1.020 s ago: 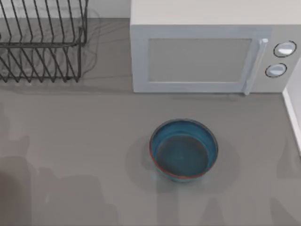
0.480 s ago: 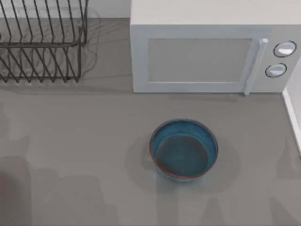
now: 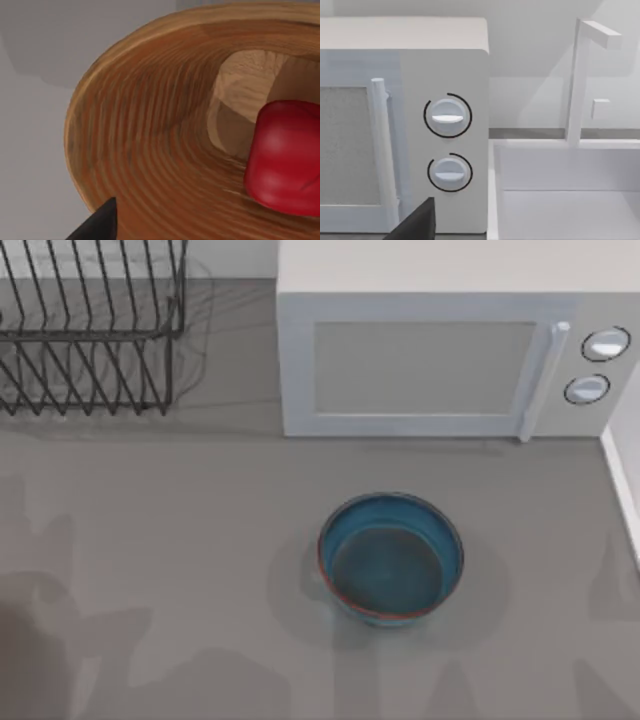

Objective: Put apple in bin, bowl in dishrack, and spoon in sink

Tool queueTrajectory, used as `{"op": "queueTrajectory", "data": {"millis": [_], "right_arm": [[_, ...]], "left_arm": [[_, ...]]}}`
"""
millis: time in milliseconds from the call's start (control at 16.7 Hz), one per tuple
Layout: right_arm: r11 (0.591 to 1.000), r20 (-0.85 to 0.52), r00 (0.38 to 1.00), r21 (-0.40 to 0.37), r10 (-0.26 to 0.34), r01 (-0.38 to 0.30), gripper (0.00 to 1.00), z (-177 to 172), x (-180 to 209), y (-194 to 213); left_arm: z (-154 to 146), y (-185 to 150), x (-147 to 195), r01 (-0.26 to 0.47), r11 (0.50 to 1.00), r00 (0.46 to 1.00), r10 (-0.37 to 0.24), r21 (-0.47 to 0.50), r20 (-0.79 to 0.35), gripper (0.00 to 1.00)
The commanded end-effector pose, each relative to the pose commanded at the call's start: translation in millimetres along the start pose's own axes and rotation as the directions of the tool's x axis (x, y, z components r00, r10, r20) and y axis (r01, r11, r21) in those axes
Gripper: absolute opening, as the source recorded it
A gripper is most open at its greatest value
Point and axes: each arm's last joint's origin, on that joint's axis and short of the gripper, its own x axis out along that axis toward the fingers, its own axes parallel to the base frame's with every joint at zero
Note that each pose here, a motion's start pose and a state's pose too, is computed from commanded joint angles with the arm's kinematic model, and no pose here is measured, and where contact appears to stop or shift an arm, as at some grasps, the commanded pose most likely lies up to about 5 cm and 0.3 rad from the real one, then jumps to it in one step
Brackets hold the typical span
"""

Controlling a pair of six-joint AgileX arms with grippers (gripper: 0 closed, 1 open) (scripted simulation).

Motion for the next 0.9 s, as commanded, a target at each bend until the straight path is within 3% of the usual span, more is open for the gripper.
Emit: {"op": "queueTrajectory", "data": {"millis": [120,240,360,480,600,720,900], "right_arm": [[1.000,0.000,1.000,0.000,0.000,0.000,1.00,0.0,0.0,0.0],[1.000,0.000,1.000,0.000,0.000,0.000,1.00,0.0,0.0,0.0],[1.000,0.000,1.000,0.000,0.000,0.000,1.00,0.0,0.0,0.0],[1.000,0.000,1.000,0.000,0.000,0.000,1.00,0.0,0.0,0.0],[1.000,0.000,1.000,0.000,0.000,0.000,1.00,0.0,0.0,0.0],[1.000,0.000,1.000,0.000,0.000,0.000,1.00,0.0,0.0,0.0],[1.000,0.000,1.000,0.000,0.000,0.000,1.00,0.0,0.0,0.0]], "left_arm": [[6.1,-13.7,-5.0,-0.120,0.983,0.993,0.121,-0.139,-0.001,1.00],[12.2,-30.4,-6.7,-0.231,0.922,0.970,0.244,-0.310,0.003,1.00],[17.9,-48.9,-4.3,-0.309,0.812,0.931,0.364,-0.495,0.016,1.00],[22.9,-67.2,0.9,-0.339,0.661,0.873,0.485,-0.669,0.037,1.00],[27.1,-83.3,7.1,-0.313,0.496,0.792,0.607,-0.810,0.066,1.00],[30.4,-95.9,12.7,-0.240,0.351,0.684,0.722,-0.905,0.099,1.00],[34.1,-108.0,17.9,-0.093,0.218,0.496,0.856,-0.972,0.145,1.00]]}}
